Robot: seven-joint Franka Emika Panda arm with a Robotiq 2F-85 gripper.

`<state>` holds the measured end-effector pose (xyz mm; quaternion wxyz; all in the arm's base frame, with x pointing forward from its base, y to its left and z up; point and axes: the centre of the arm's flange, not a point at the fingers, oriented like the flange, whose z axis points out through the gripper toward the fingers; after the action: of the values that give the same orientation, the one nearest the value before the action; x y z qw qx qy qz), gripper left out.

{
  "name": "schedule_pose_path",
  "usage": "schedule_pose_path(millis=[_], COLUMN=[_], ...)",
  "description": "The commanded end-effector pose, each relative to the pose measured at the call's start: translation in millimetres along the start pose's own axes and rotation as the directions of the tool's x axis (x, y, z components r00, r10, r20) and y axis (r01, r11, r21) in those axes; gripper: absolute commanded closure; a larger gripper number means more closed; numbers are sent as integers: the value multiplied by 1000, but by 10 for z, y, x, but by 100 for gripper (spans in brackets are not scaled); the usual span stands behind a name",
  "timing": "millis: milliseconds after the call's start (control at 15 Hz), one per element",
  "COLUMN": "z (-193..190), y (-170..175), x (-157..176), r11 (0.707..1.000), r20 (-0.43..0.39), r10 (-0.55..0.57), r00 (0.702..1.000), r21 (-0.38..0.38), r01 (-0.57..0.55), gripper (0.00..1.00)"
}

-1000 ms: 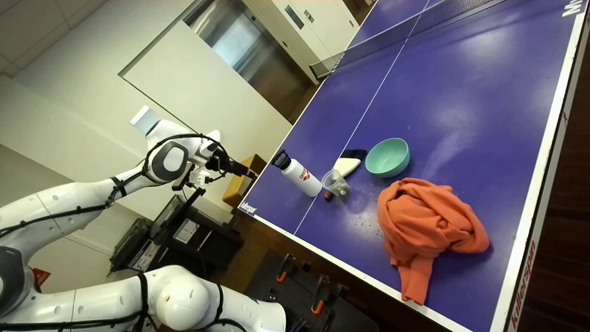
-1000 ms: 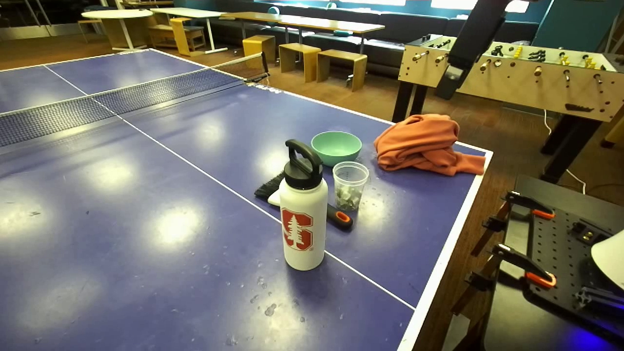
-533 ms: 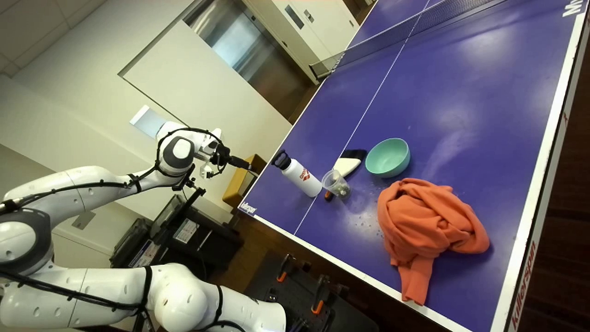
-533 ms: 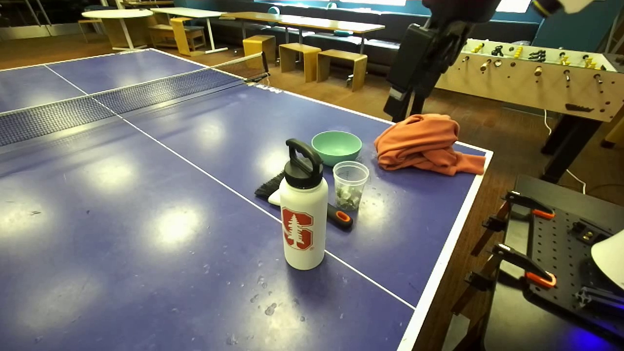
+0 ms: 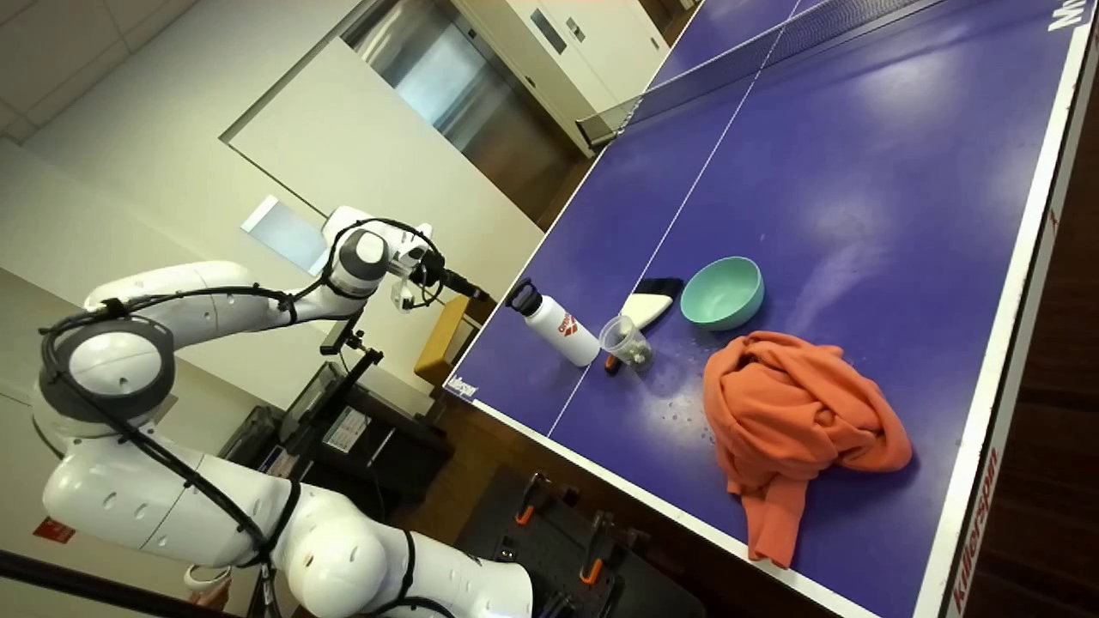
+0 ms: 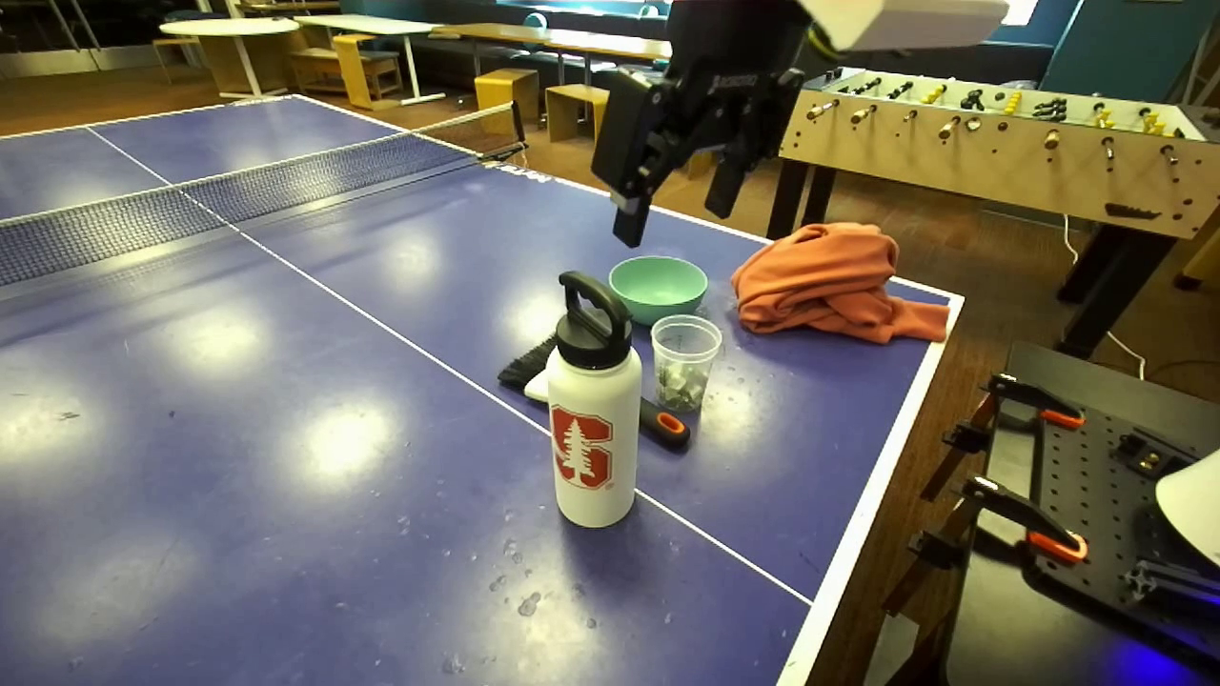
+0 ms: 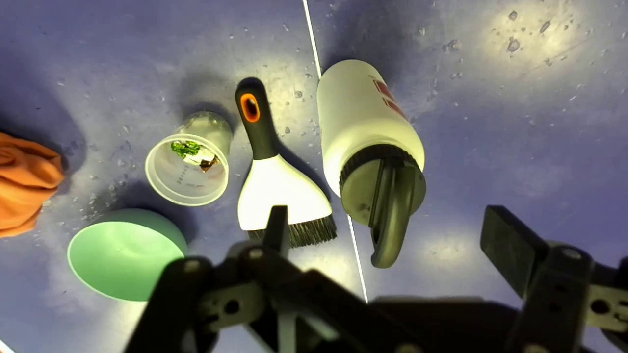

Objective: Remove the black lid from the white bottle

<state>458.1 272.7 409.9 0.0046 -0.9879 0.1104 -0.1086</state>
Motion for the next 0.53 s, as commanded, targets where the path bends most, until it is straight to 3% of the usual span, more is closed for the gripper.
schedule_pose_path(millis=[0,467], z=[70,236], y=[-80,-256], x=[22,95], r11=[1000,1000], r20=[-6,-8], r10=[1,10], r00=[1000,1000], r21=[-6,5], r01=[-1,-10], gripper=[0,0])
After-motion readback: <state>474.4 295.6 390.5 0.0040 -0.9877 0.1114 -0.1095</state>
